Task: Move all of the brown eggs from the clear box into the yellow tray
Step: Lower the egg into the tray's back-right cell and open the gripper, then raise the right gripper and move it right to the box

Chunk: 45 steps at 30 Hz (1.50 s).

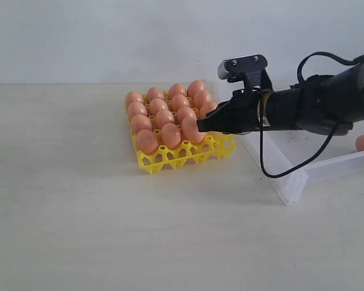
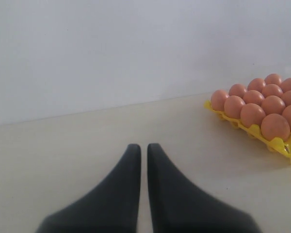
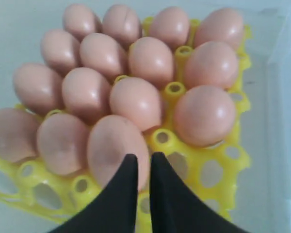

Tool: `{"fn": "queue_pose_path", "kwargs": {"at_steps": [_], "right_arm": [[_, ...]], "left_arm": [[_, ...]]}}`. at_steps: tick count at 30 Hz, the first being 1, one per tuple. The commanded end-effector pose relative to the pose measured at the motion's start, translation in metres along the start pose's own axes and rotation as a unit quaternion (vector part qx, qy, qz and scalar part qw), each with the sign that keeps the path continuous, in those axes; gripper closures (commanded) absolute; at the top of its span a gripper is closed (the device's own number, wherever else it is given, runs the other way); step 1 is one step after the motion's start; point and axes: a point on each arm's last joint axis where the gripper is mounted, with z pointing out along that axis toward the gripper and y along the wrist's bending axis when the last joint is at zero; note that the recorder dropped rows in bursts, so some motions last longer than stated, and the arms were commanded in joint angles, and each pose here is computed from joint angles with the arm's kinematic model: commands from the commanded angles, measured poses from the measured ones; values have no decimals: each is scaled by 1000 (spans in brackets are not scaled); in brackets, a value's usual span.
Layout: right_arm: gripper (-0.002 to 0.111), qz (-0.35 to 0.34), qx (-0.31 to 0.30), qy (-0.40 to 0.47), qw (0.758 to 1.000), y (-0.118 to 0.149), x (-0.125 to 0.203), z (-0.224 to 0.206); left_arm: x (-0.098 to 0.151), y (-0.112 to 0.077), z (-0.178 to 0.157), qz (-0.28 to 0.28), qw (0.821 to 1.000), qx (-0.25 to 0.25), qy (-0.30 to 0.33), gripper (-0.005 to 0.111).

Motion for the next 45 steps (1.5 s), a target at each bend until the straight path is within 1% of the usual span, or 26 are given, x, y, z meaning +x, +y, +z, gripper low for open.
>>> {"fn": "queue_pose_path", "kwargs": {"at_steps": [1, 4, 5, 6, 7, 10, 13, 19, 22, 24, 26, 28, 29, 31, 32, 33, 34, 35, 36, 37, 39, 41, 42, 43, 44, 45], "right_arm": [[107, 10, -82, -12, 996, 15, -1, -2], [107, 13, -34, 8, 999, 6, 2, -1], [107, 15, -39, 5, 999, 7, 2, -1], [107, 15, -72, -8, 997, 13, -1, -1], [107, 14, -80, -10, 997, 16, -1, -1], [107, -7, -44, 18, 999, 21, 7, 7], [107, -1, -44, 32, 999, 17, 16, 26], [107, -12, -46, 38, 998, 17, 18, 27], [107, -39, -86, 23, 995, 27, 6, 17], [107, -60, -84, 13, 995, 31, -9, 4], [107, -76, -20, 14, 997, 26, -25, -14], [107, -73, 94, 15, 993, 12, -41, -37], [107, -57, 145, 8, 988, 5, -47, -49], [107, -59, 255, 9, 965, -11, -54, -72], [107, -45, 320, 51, 945, -21, -52, -87], [107, -44, 337, 100, 935, -24, -48, -92], [107, -16, 328, 218, 919, -28, -37, -101], [107, -10, 304, 270, 914, -29, -32, -103], [107, 21, 265, 307, 914, -35, -31, -108], [107, 40, 259, 311, 914, -39, -33, -110], [107, 87, 273, 339, 896, -58, -37, -117], [107, 142, 300, 405, 852, -89, -32, -131], [107, 153, 304, 418, 842, -95, -29, -133], [107, 165, 308, 428, 834, -106, -24, -135], [105, 162, 308, 430, 833, -110, -22, -134], [96, 147, 306, 433, 835, -115, -19, -131]], "left_arm": [[1, 0, 0, -3, 1000, 3, 0, 103], [1, 0, 0, -3, 1000, 3, 0, 103], [1, 0, 0, -3, 1000, 3, 0, 103], [1, 0, 0, -3, 1000, 3, 0, 103], [1, 0, 0, -3, 1000, 3, 0, 103], [1, 0, 0, -3, 1000, 3, 0, 103], [1, 0, 0, -3, 1000, 3, 0, 103], [1, 0, 0, -3, 1000, 3, 0, 103], [1, 0, 0, -3, 1000, 3, 0, 103], [1, 0, 0, -3, 1000, 3, 0, 103], [1, 0, 0, -3, 1000, 3, 0, 103], [1, 0, 0, -3, 1000, 3, 0, 103], [1, 0, 0, -3, 1000, 3, 0, 103], [1, 0, 0, -3, 1000, 3, 0, 103], [1, 0, 0, -3, 1000, 3, 0, 103], [1, 0, 0, -3, 1000, 3, 0, 103], [1, 0, 0, -3, 1000, 3, 0, 103], [1, 0, 0, -3, 1000, 3, 0, 103], [1, 0, 0, -3, 1000, 3, 0, 103], [1, 0, 0, -3, 1000, 3, 0, 103], [1, -2, 0, -2, 1000, 15, -1, 103], [1, -3, 0, -2, 1000, 25, -3, 103], [1, -3, 0, -2, 1000, 25, -3, 103], [1, -3, 0, -2, 1000, 25, -3, 103], [1, -3, 0, -2, 1000, 25, -3, 103], [1, -3, 0, -2, 1000, 25, -3, 103]]}}
